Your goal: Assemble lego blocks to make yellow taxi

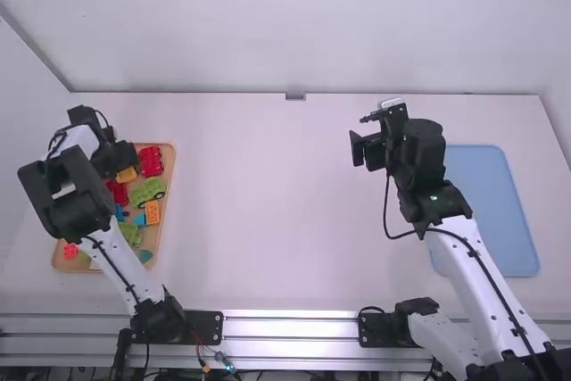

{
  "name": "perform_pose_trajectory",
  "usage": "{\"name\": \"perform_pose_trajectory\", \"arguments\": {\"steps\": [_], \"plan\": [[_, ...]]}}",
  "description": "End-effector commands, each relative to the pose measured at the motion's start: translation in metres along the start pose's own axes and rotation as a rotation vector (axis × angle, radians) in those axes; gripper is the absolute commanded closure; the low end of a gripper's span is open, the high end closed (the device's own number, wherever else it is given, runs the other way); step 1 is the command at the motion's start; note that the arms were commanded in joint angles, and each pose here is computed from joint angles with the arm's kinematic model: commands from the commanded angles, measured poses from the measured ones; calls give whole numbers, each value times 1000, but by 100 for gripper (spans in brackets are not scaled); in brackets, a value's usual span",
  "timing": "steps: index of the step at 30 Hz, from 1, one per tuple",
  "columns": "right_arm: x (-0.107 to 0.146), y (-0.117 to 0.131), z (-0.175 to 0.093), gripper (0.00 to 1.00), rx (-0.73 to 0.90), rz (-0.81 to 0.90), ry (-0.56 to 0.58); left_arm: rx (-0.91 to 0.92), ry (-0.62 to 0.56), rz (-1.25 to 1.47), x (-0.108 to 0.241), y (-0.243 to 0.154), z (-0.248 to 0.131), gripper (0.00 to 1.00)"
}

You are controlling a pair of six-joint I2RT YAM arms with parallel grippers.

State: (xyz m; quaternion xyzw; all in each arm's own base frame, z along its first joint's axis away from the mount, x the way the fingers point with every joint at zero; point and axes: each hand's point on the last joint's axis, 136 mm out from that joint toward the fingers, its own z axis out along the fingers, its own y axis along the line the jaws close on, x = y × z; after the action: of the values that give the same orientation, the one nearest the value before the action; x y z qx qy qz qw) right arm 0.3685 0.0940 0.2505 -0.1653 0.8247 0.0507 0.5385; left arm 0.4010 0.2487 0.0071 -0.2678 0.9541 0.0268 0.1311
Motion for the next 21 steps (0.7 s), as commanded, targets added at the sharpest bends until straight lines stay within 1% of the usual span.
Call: {"name": "perform_pose_trajectory", "arguments": {"steps": [1,9,17,21], "plan": [[-15,0,-2,2,-1,2,-29,-49,33,-15,10,5,9,26],[-15,0,-2,1,-2,2,-29,-42,86,-44,24,4,9,26],[-15,0,-2,1,-2,3,-26,-35,91,-44,31,3,16,27],[-15,0,-2,1,-2,3,-26,-41,95,-71,32,6,16,32]]}}
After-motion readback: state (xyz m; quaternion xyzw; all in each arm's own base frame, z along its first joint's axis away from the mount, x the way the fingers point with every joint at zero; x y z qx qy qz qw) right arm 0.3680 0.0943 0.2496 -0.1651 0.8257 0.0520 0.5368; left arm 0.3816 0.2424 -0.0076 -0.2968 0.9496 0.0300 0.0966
